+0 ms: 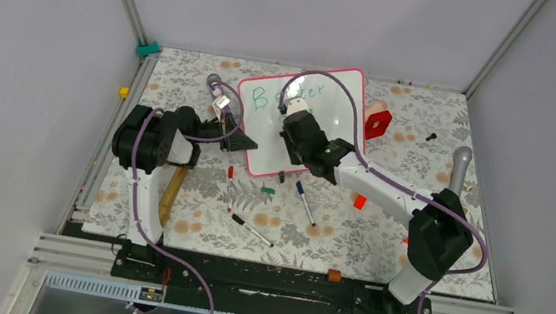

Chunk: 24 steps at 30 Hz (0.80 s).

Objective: Write a sentence on the whiteboard

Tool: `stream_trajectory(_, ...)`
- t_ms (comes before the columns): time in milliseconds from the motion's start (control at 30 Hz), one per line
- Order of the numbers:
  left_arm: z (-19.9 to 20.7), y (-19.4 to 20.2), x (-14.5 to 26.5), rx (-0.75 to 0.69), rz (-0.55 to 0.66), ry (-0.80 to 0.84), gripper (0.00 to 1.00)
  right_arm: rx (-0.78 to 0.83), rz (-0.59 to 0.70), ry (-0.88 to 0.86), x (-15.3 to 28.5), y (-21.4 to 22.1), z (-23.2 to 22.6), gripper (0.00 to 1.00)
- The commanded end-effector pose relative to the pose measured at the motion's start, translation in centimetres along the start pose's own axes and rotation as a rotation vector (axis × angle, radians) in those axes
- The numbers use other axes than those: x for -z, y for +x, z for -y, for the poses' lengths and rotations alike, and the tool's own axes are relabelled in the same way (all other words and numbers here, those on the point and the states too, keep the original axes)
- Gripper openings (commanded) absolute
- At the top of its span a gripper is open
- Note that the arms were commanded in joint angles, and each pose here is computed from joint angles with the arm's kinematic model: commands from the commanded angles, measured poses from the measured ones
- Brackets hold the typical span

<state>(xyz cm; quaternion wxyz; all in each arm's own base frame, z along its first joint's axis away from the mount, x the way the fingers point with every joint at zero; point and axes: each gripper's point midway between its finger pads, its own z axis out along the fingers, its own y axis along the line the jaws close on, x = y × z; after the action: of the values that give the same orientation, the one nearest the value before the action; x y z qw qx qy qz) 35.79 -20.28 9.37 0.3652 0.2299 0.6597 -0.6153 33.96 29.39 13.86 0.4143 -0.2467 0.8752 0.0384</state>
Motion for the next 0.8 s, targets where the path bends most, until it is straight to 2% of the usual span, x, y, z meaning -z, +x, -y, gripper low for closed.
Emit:
stream_trajectory(0,1.3,2.6,0.0,-0.098,-0.101,0.117,0.0,-0.001,0.009,-0.017,0.2,-1.1,-0.7,0.0)
stream_trajectory(767,1.3,2.6,0.0,-0.098,-0.101,0.117,0.0,0.008,0.047,0.036,0.2,-3.4,0.0,0.0)
